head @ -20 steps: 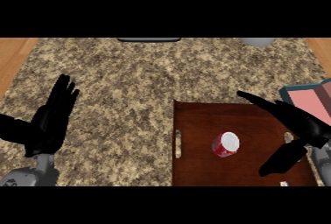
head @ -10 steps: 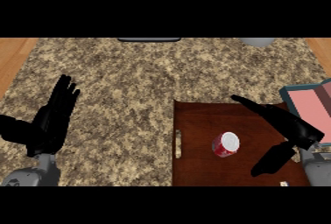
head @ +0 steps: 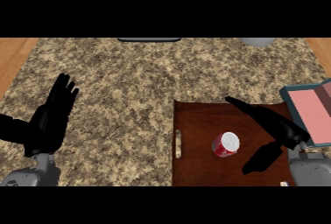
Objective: Pick the can from the tray and place it in the cardboard box
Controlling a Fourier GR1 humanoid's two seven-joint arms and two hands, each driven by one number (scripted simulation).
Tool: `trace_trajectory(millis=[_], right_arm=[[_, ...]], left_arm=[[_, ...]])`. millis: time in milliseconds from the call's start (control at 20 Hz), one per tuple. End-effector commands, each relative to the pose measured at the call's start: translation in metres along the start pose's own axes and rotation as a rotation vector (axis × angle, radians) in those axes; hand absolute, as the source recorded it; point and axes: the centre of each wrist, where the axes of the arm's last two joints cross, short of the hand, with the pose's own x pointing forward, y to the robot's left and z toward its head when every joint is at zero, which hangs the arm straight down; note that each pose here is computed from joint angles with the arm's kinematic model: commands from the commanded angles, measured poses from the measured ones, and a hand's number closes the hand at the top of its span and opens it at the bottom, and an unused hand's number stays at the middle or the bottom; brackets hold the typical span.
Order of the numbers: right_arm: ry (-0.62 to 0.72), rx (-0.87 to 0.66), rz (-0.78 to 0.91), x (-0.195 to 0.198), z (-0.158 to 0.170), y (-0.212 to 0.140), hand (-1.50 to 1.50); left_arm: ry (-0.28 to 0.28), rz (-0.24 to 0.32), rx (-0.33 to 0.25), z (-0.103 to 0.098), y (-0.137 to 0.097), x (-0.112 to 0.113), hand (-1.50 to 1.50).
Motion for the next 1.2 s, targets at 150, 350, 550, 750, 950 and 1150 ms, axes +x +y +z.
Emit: trace_trajectory(millis=[150, 350, 550, 750, 950, 1150], right_arm=[[0.008, 0.016, 0.016, -0.027, -0.013, 0.017, -1.5], [0.012, 0.031, 0.005, -0.004, -0.016, 0.003, -1.5], [0.005, 0.032, 0.011, -0.009, -0.019, 0.024, -1.5], [0.028, 0.053, 0.015, -0.025, -0.023, 0.036, -1.5], [0.027, 0.063, 0.017, -0.022, -0.024, 0.013, -1.5], [0.024, 0.059, 0.028, -0.035, -0.025, 0.055, -1.5]], left_arm=[[-0.011, -0.003, -0.008, -0.001, 0.001, -0.004, 0.0], [0.001, 0.008, -0.015, 0.0, -0.007, -0.013, 0.0], [-0.002, 0.003, 0.009, -0.002, 0.007, -0.015, 0.0], [-0.017, 0.008, 0.008, 0.009, -0.011, 0.019, 0.0], [0.006, -0.002, -0.009, -0.026, 0.002, 0.001, 0.0], [0.002, -0.011, -0.011, -0.003, 0.011, -0.012, 0.0]])
